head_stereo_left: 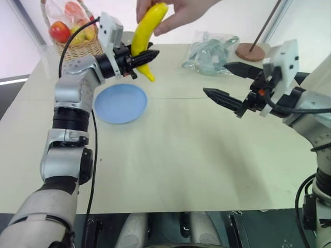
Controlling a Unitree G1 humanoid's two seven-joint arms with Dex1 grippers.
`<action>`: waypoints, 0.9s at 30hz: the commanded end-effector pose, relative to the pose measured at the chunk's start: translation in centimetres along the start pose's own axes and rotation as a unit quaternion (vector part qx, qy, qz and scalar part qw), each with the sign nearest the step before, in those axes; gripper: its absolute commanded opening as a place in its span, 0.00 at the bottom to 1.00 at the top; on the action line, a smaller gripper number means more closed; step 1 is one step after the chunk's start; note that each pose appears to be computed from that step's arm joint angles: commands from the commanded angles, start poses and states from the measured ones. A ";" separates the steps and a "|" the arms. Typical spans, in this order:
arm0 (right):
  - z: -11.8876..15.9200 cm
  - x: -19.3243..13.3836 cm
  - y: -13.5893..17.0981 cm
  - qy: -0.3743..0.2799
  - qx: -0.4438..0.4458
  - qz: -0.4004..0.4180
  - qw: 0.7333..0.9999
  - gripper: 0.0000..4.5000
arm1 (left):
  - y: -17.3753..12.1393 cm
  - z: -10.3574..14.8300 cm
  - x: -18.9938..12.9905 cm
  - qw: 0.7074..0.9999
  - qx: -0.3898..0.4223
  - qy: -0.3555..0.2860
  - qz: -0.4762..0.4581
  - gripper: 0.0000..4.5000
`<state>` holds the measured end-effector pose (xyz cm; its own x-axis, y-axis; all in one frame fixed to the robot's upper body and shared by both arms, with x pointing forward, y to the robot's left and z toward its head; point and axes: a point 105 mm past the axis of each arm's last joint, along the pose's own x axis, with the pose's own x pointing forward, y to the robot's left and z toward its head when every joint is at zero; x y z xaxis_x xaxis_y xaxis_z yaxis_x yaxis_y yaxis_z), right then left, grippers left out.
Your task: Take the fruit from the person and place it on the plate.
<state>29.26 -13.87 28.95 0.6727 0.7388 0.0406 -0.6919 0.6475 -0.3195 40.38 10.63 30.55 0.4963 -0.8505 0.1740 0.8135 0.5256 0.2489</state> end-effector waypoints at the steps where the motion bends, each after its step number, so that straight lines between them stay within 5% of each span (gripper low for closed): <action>1: 0.9 -0.3 -0.1 -0.014 -0.019 -0.003 1.000 1.00 | 0.2 2.3 -0.5 0.999 0.023 -0.027 0.005 0.27; 10: 1.7 0.6 0.9 -0.039 0.001 0.030 0.999 1.00 | 1.5 1.3 -3.1 0.997 0.052 0.037 0.054 0.27; 19: 1.9 2.5 3.0 -0.056 0.023 0.077 0.995 1.00 | 5.7 -4.6 -10.3 0.963 0.076 0.197 0.169 0.27; 27: 1.8 3.0 3.4 -0.058 0.029 0.080 0.995 1.00 | 7.0 -8.0 -9.6 0.961 -0.002 0.190 0.203 0.27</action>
<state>29.05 -9.48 28.66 0.5386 0.8394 0.0721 -0.8072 0.5387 -0.2412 43.28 22.64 21.14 0.8387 -0.5200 -0.1621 0.5442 0.8122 0.2103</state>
